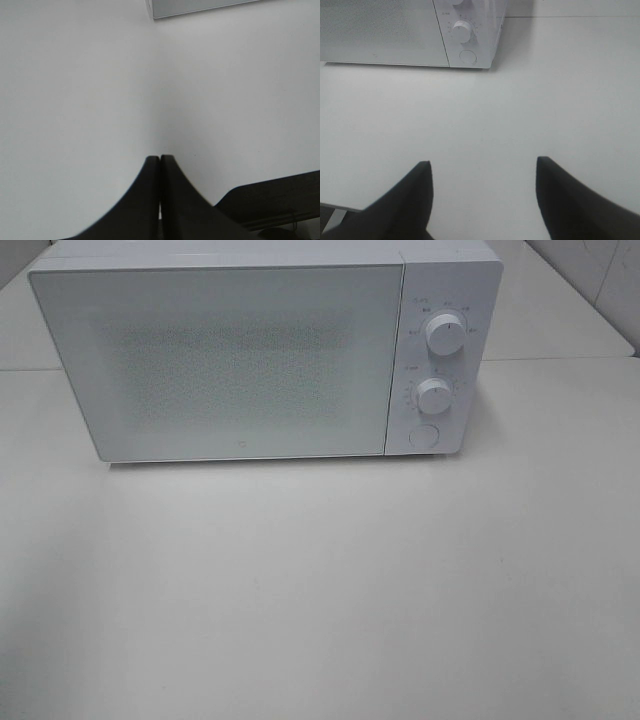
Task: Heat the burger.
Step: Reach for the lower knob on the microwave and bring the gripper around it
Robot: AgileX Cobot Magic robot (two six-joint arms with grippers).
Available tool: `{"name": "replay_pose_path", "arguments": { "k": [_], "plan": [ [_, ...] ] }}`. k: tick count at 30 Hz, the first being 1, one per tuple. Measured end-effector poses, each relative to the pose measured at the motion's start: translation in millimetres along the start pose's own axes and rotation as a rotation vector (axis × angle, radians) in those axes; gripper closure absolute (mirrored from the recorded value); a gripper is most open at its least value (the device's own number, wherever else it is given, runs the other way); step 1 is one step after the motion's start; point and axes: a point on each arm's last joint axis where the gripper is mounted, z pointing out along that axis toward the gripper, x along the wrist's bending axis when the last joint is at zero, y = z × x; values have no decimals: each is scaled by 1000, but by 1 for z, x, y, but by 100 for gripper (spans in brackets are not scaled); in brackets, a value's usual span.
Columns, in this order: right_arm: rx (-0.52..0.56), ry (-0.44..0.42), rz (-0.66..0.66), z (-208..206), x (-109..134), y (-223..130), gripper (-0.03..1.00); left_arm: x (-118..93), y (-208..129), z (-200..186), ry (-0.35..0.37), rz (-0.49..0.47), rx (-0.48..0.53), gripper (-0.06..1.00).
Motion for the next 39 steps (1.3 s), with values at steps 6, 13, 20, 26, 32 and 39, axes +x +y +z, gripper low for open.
{"name": "replay_pose_path", "arguments": {
  "k": [6, 13, 20, 26, 32, 39],
  "plan": [
    [0, 0, 0, 0, 0, 0, 39, 0, -54, -7, -10, -5, -56, 94],
    [0, 0, 0, 0, 0, 0, 39, 0, -88, -17, -13, 18, -169, 94],
    [0, 0, 0, 0, 0, 0, 39, 0, -112, -37, -11, 26, -350, 94],
    [0, 0, 0, 0, 0, 0, 39, 0, -133, -51, 0, 63, -479, 94],
    [0, 0, 0, 0, 0, 0, 39, 0, -139, -44, 3, 69, -533, 94],
    [0, 0, 0, 0, 0, 0, 39, -3, -142, -11, -33, 69, -454, 94]
  ]
}}
